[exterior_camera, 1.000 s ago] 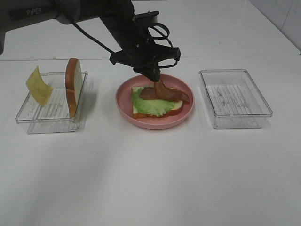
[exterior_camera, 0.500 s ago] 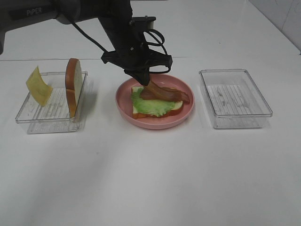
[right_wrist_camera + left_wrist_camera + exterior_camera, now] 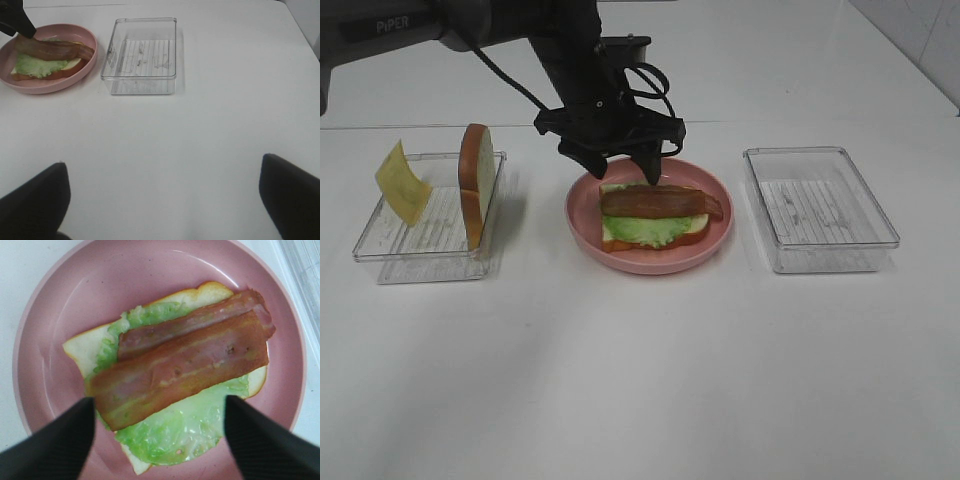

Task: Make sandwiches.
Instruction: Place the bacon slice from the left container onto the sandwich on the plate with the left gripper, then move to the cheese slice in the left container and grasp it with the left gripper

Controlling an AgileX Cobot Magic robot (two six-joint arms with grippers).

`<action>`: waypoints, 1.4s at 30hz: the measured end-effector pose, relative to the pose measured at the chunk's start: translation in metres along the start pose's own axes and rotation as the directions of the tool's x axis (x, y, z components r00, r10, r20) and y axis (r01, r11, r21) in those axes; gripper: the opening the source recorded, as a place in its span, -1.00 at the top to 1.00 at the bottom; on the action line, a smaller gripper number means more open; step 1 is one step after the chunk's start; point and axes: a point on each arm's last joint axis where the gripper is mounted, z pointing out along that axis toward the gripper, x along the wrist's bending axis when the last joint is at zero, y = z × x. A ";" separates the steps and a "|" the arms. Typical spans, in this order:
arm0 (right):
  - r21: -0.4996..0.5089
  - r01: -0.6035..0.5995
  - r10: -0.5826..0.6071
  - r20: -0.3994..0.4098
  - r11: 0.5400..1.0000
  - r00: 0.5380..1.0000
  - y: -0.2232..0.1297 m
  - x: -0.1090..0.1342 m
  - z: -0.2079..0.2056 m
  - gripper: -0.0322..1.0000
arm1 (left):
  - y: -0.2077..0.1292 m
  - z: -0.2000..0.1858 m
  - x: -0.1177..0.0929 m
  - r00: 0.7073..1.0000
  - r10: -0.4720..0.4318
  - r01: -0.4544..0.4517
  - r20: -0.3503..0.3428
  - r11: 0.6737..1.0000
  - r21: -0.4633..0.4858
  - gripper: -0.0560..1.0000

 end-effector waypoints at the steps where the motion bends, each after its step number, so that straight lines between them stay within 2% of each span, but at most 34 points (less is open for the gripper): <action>1: 0.000 0.000 0.000 0.000 1.000 1.000 0.000 0.000 0.000 -0.92 | 0.000 0.000 0.000 1.000 0.001 -0.001 -0.002 1.000 0.001 -0.64; 2: 0.000 0.000 0.000 0.000 1.000 1.000 0.000 0.000 0.000 -0.92 | 0.000 0.000 0.000 1.000 0.001 -0.001 -0.002 1.000 0.001 -0.64; 3: 0.000 0.000 0.000 0.000 1.000 1.000 0.000 0.000 0.000 -0.92 | 0.000 -0.002 0.001 1.000 0.006 -0.006 -0.009 1.000 0.005 -0.86; 4: 0.000 0.000 0.000 0.000 1.000 1.000 0.000 0.000 0.000 -0.92 | 0.000 -0.005 0.001 1.000 0.010 -0.010 -0.014 1.000 0.008 -0.94; 10: 0.000 -0.002 0.002 -0.004 1.000 1.000 0.000 0.000 0.000 -0.92 | 0.005 -0.027 -0.003 1.000 0.017 -0.017 -0.010 1.000 -0.021 -0.98; 15: 0.000 0.000 0.000 0.000 1.000 1.000 0.000 0.000 0.000 -0.92 | 0.008 -0.062 -0.008 1.000 0.028 -0.029 -0.009 0.999 -0.028 -0.98; 16: 0.000 0.000 0.000 0.000 1.000 1.000 0.000 0.000 0.000 -0.92 | 0.009 -0.078 -0.009 0.999 0.039 -0.040 -0.024 0.999 -0.016 -0.98; 18: 0.000 0.000 0.000 0.000 1.000 1.000 0.000 0.000 0.000 -0.92 | 0.010 -0.085 -0.009 0.998 0.046 -0.046 -0.034 0.999 -0.018 -0.98; 19: 0.000 0.000 0.000 0.000 1.000 1.000 0.000 0.000 0.000 -0.92 | 0.013 -0.097 -0.009 0.997 0.056 -0.058 -0.055 0.997 -0.042 -0.98; 28: 0.000 0.000 0.000 0.000 1.000 1.000 0.000 0.000 0.000 -0.92 | 0.017 -0.122 -0.004 0.994 0.054 -0.062 -0.092 0.994 -0.090 -0.98; 31: 0.000 0.000 0.000 0.000 1.000 1.000 0.000 0.000 0.000 -0.92 | 0.020 -0.139 0.009 0.995 0.027 -0.039 -0.099 0.992 -0.122 -0.98; 32: 0.000 0.000 0.000 0.000 1.000 1.000 0.000 0.000 0.000 -0.92 | 0.023 -0.149 0.025 0.994 -0.008 -0.008 -0.110 0.990 -0.144 -0.98; 33: 0.000 0.000 0.000 0.000 1.000 1.000 0.000 0.000 0.000 -0.92 | 0.023 -0.149 0.025 0.994 -0.008 -0.008 -0.110 0.990 -0.144 -0.98; 34: 0.000 0.000 0.000 0.000 1.000 1.000 0.000 0.000 0.000 -0.92 | 0.025 -0.160 0.049 0.990 -0.056 0.034 -0.126 0.985 -0.167 -0.98; 35: 0.000 0.000 0.000 0.000 1.000 1.000 0.000 0.000 0.000 -0.92 | 0.026 -0.166 0.062 0.987 -0.081 0.056 -0.136 0.982 -0.178 -0.98; 36: 0.000 0.000 0.000 0.000 1.000 1.000 0.000 0.000 0.000 -0.92 | 0.026 -0.166 0.062 0.987 -0.081 0.056 -0.136 0.982 -0.178 -0.98; 37: 0.000 0.000 0.000 0.000 1.000 1.000 0.000 0.000 0.000 -0.92 | 0.027 -0.173 0.084 0.981 -0.123 0.092 -0.153 0.977 -0.194 -0.98; 38: 0.000 0.000 0.000 0.000 1.000 1.000 0.000 0.000 0.000 -0.92 | 0.027 -0.173 0.084 0.981 -0.123 0.092 -0.153 0.977 -0.194 -0.98; 40: 0.000 0.000 0.000 0.000 1.000 1.000 0.000 0.000 0.000 -0.92 | 0.024 -0.181 0.131 0.959 -0.213 0.174 -0.189 0.963 -0.205 -0.98; 41: 0.000 0.000 0.000 0.000 1.000 1.000 0.000 0.000 0.000 -0.92 | 0.024 -0.181 0.131 0.959 -0.213 0.174 -0.189 0.963 -0.205 -0.98; 42: 0.000 0.000 0.000 0.000 1.000 1.000 0.000 0.000 0.000 -0.92 | 0.022 -0.180 0.142 0.952 -0.235 0.195 -0.197 0.960 -0.199 -0.98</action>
